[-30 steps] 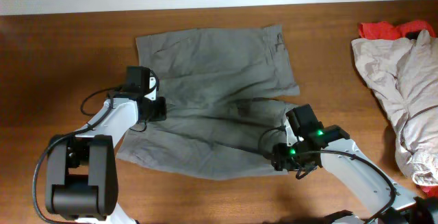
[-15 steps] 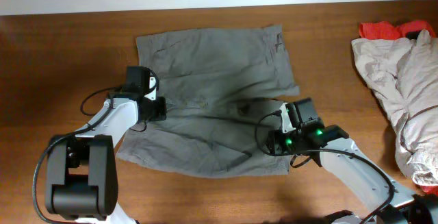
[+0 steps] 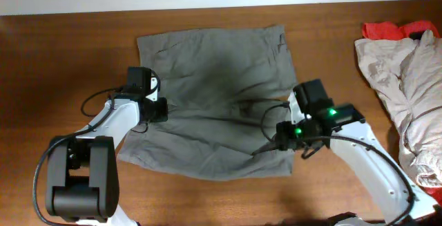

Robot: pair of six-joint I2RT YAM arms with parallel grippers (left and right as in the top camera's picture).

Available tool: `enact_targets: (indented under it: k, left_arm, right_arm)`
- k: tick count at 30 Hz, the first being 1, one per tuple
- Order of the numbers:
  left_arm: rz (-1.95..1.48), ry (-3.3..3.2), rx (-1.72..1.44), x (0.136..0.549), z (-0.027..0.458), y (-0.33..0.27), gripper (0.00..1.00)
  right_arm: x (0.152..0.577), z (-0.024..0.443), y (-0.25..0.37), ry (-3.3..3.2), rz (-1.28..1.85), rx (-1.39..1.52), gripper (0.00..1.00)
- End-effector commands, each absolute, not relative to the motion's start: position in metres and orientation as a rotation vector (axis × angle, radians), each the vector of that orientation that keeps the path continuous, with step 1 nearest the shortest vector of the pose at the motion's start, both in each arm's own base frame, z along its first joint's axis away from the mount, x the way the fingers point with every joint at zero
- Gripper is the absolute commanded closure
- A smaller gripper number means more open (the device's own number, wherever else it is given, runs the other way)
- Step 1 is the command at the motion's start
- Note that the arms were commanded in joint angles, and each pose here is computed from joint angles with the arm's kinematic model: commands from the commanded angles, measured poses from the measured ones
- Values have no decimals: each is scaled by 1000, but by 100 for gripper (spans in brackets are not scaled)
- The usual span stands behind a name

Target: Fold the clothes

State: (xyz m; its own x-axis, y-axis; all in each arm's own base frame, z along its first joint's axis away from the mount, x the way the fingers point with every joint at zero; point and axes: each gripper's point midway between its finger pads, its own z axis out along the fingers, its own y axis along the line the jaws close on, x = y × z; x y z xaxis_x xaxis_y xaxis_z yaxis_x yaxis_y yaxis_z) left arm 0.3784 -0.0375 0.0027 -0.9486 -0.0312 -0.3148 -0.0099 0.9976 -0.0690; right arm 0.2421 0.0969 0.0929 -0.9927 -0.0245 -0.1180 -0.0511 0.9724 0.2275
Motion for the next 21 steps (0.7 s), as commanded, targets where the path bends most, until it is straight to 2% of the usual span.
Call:
enact_targets:
  k: [1, 8, 16, 21]
  left_arm:
    - [-59, 2845, -37, 372, -6, -31, 57]
    - [-59, 2841, -36, 373, -6, -31, 56]
    - [-59, 2838, -36, 373, -6, -31, 56]
    - [-59, 2838, -36, 373, -6, -31, 56]
  right_arm:
    - [233, 105, 102, 3040, 419, -53, 41]
    - [199, 84, 97, 3179, 399, 23, 41]
    - [187, 24, 96, 3150, 422, 16, 42]
    - [192, 11, 103, 3083, 491, -53, 43]
